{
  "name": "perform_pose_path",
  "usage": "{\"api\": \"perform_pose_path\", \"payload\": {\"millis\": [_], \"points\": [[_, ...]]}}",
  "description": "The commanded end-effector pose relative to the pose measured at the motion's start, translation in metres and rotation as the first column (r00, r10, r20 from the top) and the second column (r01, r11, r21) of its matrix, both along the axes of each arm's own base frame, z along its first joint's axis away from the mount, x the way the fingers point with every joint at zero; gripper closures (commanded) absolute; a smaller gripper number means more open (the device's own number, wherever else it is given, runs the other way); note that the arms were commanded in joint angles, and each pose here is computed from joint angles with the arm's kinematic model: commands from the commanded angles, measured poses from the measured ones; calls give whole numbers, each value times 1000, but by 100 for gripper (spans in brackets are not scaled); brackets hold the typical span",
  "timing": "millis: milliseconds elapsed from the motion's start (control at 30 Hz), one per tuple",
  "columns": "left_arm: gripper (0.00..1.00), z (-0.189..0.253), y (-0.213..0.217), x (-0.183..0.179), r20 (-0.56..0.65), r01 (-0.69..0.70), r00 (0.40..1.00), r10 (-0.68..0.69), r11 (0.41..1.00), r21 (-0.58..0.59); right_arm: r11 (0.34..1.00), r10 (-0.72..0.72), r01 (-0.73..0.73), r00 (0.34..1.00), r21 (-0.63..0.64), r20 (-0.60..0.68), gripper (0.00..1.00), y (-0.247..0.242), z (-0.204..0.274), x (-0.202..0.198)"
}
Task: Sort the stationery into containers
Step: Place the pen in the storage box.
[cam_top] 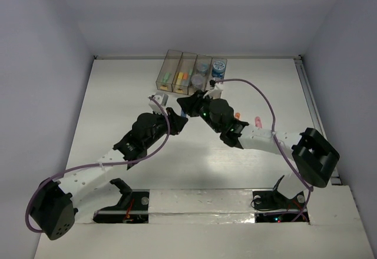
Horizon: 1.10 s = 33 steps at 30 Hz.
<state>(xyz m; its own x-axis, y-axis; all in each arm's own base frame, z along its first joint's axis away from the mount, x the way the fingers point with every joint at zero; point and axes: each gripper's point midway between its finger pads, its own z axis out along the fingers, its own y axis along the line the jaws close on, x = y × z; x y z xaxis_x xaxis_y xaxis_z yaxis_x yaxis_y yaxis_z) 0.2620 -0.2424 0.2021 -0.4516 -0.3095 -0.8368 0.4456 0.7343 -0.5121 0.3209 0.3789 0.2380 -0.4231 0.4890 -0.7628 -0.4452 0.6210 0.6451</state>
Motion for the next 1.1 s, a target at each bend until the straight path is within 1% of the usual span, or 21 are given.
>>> {"api": "perform_pose_path", "payload": {"millis": [0, 100, 133, 267, 333, 367, 400, 467, 500, 567, 633, 667, 733, 767, 800, 867, 900, 967, 1000, 1033, 1067], "points": [[100, 157, 29, 31, 323, -102, 920, 223, 930, -352, 963, 103, -140, 980, -228, -168, 100, 11, -79, -41], [100, 139, 14, 23, 283, -27, 950, 132, 937, -349, 979, 69, -95, 987, -178, -145, 100, 12, -55, -12], [100, 134, 14, 22, 271, -23, 955, 124, 937, -348, 982, 65, -90, 986, -164, -153, 100, 11, -55, -1], [100, 108, 19, 14, 222, -38, 968, 115, 945, -324, 992, 26, -38, 994, -117, -103, 100, 15, -24, 27], [91, 101, 21, 11, 215, -40, 970, 112, 948, -315, 996, 21, -27, 997, -81, -70, 100, 22, -2, 34], [87, 95, 19, 4, 216, -12, 973, 82, 951, -309, 996, 9, -15, 997, -85, -74, 100, 21, -4, 42], [79, 93, 20, 2, 215, -8, 974, 77, 952, -306, 998, 10, -14, 998, -64, -54, 100, 26, 12, 46], [70, 85, 23, -2, 206, -11, 976, 75, 956, -292, 998, -5, 2, 998, -61, -56, 100, 28, 14, 57], [63, 82, 24, -3, 205, -13, 976, 74, 959, -282, 998, -16, 13, 998, -55, -53, 100, 27, 16, 65], [58, 75, 26, -7, 194, -13, 979, 67, 963, -268, 999, -33, 31, 998, -34, -48, 100, 30, 25, 79], [56, 72, 26, -12, 192, 4, 980, 48, 965, -263, 999, -52, 52, 997, -12, -58, 100, 31, 28, 91], [55, 69, 26, -15, 187, 10, 982, 40, 966, -260, 999, -52, 53, 997, 10, -51, 100, 34, 39, 99], [51, 66, 27, -19, 182, 20, 983, 29, 965, -262, 998, -56, 58, 996, 17, -73, 100, 37, 32, 113], [49, 62, 29, -22, 174, 20, 984, 27, 965, -260, 997, -64, 67, 996, 41, -56, 100, 36, 46, 123], [43, 60, 30, -24, 171, 19, 985, 26, 966, -256, 997, -64, 67, 996, 43, -53, 100, 39, 48, 127], [35, 53, 33, -27, 160, 10, 987, 30, 970, -242, 994, -100, 102, 993, 25, -66, 100, 32, 37, 148], [29, 52, 36, -27, 161, -1, 986, 40, 971, -239, 994, -102, 104, 994, 35, -48, 100, 36, 46, 154], [25, 48, 42, -30, 157, -17, 986, 55, 973, -230, 991, -130, 131, 990, 7, -56, 100, 31, 26, 175], [8, 47, 45, -29, 158, -35, 985, 73, 973, -229, 991, -132, 133, 990, 19, -41, 100, 31, 33, 184], [1, 48, 49, -32, 165, -42, 983, 83, 971, -236, 991, -130, 130, 991, 20, -41, 100, 32, 29, 191], [1, 49, 51, -33, 170, -45, 982, 88, 969, -242, 992, -128, 128, 990, 1, -64, 99, 39, 6, 199]]}}
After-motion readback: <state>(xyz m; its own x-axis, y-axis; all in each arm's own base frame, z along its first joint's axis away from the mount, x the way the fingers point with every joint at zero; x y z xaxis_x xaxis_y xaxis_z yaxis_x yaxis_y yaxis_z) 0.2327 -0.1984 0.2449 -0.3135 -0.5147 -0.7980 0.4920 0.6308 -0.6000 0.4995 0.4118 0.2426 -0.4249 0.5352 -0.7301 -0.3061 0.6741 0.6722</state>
